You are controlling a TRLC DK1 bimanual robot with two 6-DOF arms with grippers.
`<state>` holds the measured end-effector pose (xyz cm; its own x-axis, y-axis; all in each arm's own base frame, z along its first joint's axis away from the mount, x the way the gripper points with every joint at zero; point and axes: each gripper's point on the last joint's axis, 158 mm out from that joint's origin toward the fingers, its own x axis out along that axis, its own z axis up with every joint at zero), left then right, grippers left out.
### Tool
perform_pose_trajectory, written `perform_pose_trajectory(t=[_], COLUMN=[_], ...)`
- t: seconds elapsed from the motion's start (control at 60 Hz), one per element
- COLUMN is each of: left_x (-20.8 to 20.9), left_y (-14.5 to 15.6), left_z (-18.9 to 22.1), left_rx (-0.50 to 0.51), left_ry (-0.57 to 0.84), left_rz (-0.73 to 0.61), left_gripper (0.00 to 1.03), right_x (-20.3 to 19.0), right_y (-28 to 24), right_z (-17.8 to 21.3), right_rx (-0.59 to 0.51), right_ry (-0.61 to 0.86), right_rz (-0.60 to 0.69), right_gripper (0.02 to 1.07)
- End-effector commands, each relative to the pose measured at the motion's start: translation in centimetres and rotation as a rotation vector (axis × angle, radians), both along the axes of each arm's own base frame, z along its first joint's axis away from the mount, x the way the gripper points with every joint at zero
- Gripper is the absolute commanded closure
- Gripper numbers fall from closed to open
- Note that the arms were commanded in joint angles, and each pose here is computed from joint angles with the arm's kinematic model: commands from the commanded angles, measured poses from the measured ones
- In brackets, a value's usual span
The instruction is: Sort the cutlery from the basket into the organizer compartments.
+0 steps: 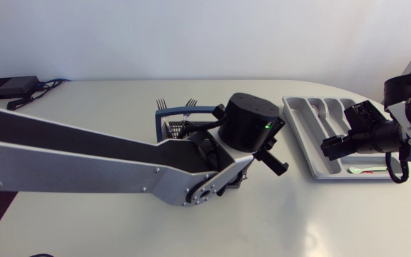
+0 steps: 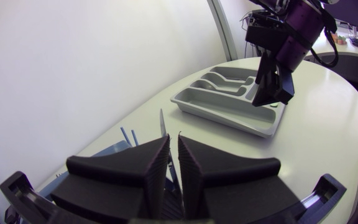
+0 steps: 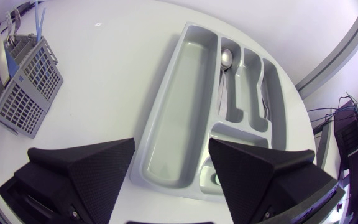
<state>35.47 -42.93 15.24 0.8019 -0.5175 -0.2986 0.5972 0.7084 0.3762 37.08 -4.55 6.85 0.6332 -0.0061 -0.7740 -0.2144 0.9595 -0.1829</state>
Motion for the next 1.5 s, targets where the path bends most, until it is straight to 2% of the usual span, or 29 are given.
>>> perform_pose_trajectory(t=[0.0,0.7,1.0,1.067,1.15,1.183,1.317,1.383,1.483], left_x=[-0.2,3.0,2.0,1.9,1.8,1.7,1.4,1.3,1.1], left_y=[-1.0,-1.6,0.2,0.5,0.6,0.6,0.1,-0.2,-0.3], left_z=[0.0,-1.6,-1.1,-1.2,-1.3,-1.3,-1.2,-1.4,-1.6], left_rx=[-0.008,0.072,0.047,0.042,0.033,0.029,0.004,-0.009,-0.01], left_ry=[-0.001,-0.02,-0.022,-0.015,-0.002,0.004,0.028,0.047,0.052], left_rz=[-0.013,0.14,0.135,0.123,0.097,0.083,0.029,-0.003,-0.022], left_gripper=[0.82,0.81,0.81,0.75,0.75,0.71,0.69,0.63,0.6], right_x=[-0.5,-0.4,-0.5,-0.5,-0.7,-0.7,-0.9,-0.9,-1.1], right_y=[0.1,0.0,0.0,0.0,-0.2,-0.2,-0.6,-0.6,-0.6], right_z=[-1.2,-1.5,-1.5,-1.6,-1.7,-1.8,-1.8,-1.7,-1.8], right_rx=[0.005,0.005,0.004,0.001,0.001,0.002,0.006,0.008,0.007], right_ry=[0.026,0.025,0.025,0.026,0.029,0.03,0.026,0.022,0.021], right_rz=[-0.009,-0.01,-0.008,-0.004,-0.004,-0.003,-0.002,0.0,0.005], right_gripper=[0.21,0.21,0.21,0.21,0.21,0.21,0.21,0.21,0.21])
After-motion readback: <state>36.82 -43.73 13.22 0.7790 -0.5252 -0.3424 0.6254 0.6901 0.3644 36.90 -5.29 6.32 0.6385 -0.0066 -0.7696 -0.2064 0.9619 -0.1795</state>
